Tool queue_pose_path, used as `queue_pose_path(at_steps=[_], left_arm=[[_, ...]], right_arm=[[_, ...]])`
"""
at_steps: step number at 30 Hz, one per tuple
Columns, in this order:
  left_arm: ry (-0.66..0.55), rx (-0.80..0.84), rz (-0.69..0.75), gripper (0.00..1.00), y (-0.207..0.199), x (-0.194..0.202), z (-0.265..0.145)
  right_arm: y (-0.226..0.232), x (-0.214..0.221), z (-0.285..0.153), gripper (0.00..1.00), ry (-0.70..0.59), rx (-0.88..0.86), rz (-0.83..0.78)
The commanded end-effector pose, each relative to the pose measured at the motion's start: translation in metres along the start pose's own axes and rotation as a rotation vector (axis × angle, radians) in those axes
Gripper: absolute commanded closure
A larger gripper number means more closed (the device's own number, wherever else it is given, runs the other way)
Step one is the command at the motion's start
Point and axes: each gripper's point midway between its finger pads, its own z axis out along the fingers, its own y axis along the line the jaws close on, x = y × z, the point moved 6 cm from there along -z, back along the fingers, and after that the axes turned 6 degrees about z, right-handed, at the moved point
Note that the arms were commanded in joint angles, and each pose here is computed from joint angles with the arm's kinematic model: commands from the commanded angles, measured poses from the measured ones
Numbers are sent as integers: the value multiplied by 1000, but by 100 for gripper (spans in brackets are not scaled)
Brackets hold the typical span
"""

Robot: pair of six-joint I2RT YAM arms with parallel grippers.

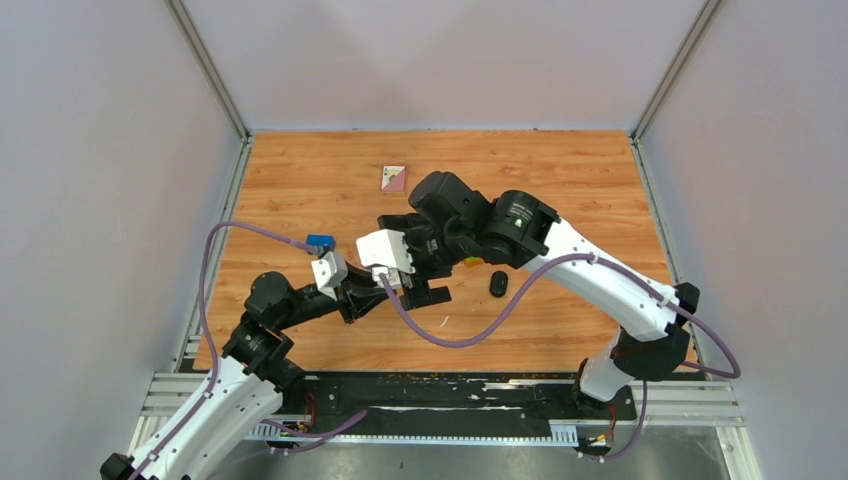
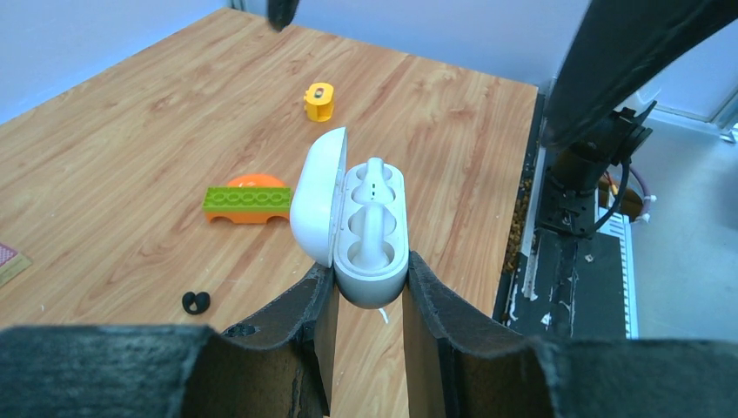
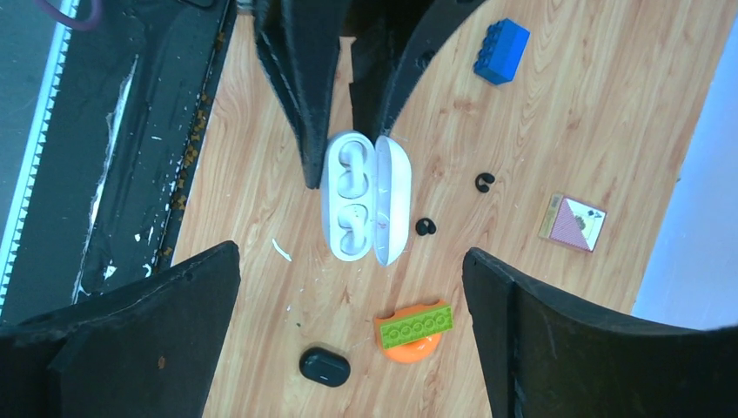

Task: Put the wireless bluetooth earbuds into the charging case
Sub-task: Close the charging case, then place the charging case at the center of the board.

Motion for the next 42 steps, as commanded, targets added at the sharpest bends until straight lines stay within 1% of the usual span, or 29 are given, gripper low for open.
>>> queue_pose_path(at_steps=[1,6,9,13,18,20,22,24,26,27,28,30,31,33,34,36,38,40,42], left_arm=[[-47,15,45,99,-1,-11,1],[-58,6,44,100,-1,-14,0],[-54,-96,28,100,8,-14,-4],[-57,-166,15,100,14,-14,-6],[-37,-187,1,100,18,-11,-5],[-30,-181,-2,100,17,-10,-4],[-19,-173,-8,100,18,-7,-3],[-4,-167,-18,100,18,-5,-1],[14,-172,-33,100,20,-2,0],[25,-178,-42,100,21,0,1],[38,-195,-55,100,23,2,2],[73,-233,-98,100,29,5,4],[94,-244,-128,100,31,6,6],[162,-254,-204,100,34,13,12],[196,-234,-245,100,32,16,15],[242,-209,-326,100,31,20,22],[253,-226,-423,100,33,26,29],[240,-217,-490,100,34,28,37],[247,-257,-561,100,38,37,42]], right_arm=[[-9,10,18,0,30,-36,20],[-9,17,36,1,55,-75,50],[-7,14,36,3,41,-94,50],[-2,11,28,6,19,-116,41],[0,10,11,7,13,-70,30],[-18,14,3,7,32,65,54],[-51,27,-13,7,30,196,144],[-89,51,-44,7,-42,272,323],[-110,76,-72,6,-132,278,461],[-115,90,-82,6,-166,269,505],[-114,99,-89,6,-219,230,538],[-109,126,-95,10,-266,196,603],[-104,142,-92,14,-262,188,634],[-86,170,-73,27,-234,170,682],[-75,180,-66,31,-226,171,690],[-50,201,-42,33,-234,133,719],[-31,219,-20,33,-278,146,763],[-19,224,-11,33,-339,181,804],[-11,225,-9,31,-390,229,814]])
